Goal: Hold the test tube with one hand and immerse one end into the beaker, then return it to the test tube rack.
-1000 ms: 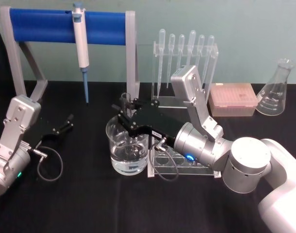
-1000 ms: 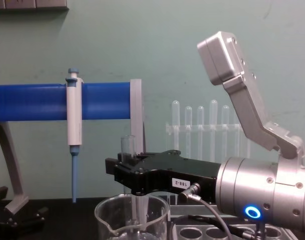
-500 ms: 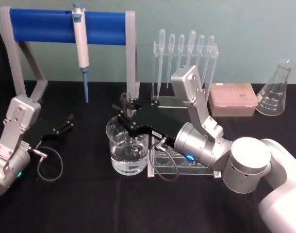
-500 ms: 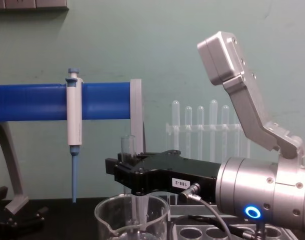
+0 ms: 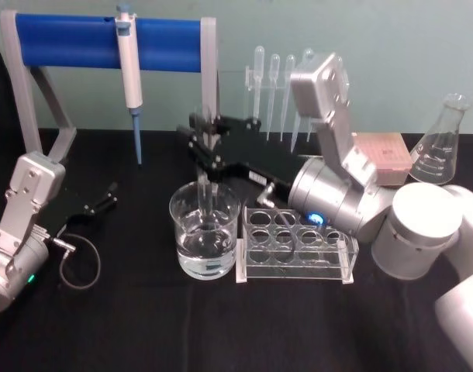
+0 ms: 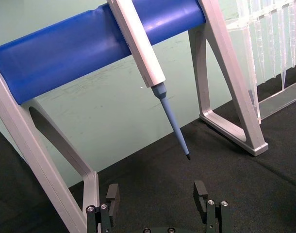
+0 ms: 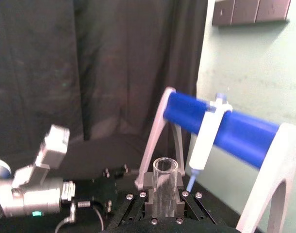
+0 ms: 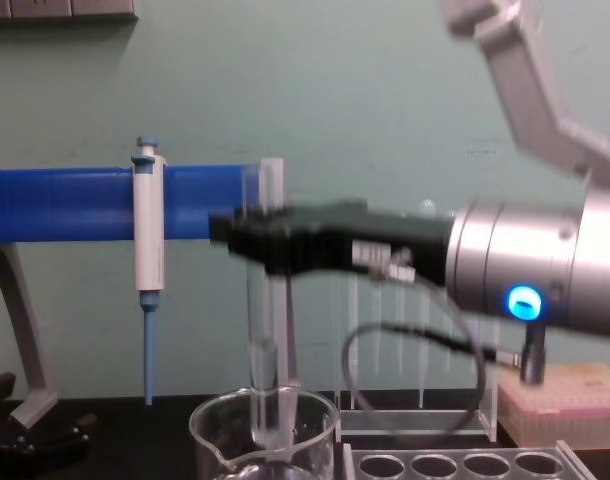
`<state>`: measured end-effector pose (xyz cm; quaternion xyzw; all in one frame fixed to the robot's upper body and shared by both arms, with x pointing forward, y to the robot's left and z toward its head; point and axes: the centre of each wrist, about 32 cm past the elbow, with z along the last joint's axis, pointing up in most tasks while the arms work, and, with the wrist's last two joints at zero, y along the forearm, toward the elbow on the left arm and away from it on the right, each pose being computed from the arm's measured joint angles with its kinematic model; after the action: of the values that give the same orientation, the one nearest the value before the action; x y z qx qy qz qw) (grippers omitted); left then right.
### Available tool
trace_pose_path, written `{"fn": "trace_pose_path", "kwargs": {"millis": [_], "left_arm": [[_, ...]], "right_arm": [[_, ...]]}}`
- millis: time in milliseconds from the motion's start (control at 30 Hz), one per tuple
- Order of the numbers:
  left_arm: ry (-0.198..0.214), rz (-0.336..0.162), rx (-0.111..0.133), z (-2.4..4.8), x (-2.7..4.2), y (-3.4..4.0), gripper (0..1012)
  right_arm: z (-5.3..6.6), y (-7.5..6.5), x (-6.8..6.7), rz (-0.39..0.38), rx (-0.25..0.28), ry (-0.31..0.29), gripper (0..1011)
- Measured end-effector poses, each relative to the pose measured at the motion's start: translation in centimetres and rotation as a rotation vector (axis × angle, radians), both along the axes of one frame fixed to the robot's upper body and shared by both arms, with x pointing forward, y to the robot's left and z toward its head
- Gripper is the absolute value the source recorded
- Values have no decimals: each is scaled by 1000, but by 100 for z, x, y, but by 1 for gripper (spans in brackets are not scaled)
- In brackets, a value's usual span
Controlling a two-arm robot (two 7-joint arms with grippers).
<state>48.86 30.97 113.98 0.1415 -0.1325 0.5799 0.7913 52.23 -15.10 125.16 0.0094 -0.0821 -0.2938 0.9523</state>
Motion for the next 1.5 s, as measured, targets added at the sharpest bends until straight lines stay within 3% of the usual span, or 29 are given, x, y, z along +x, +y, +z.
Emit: {"fn": "trace_pose_path", "kwargs": {"millis": [300,400,667,800,833,1000,1333,1500], "left_arm": [[0,0,0,0,0,0,1000],[0,0,0,0,0,0,1000],[0,0,0,0,0,0,1000],[0,0,0,0,0,0,1000],[0,0,0,0,0,0,1000],[0,0,0,0,0,0,1000],[0,0,0,0,0,0,1000],[0,0,0,0,0,0,1000]], "right_arm": [[451,-99,-31,34,35,-26,226],[546,-156,-65,36,33,-30,226],[626,-441,-221,-16,30,-41,226],[595,-654,-366,-66,21,-40,226],[595,-654,-366,-66,21,-40,226],[436,-800,-521,-98,12,-25,226],[84,-823,-576,-123,-12,-34,226],[-14,-834,-554,-138,-11,-31,226]]}}
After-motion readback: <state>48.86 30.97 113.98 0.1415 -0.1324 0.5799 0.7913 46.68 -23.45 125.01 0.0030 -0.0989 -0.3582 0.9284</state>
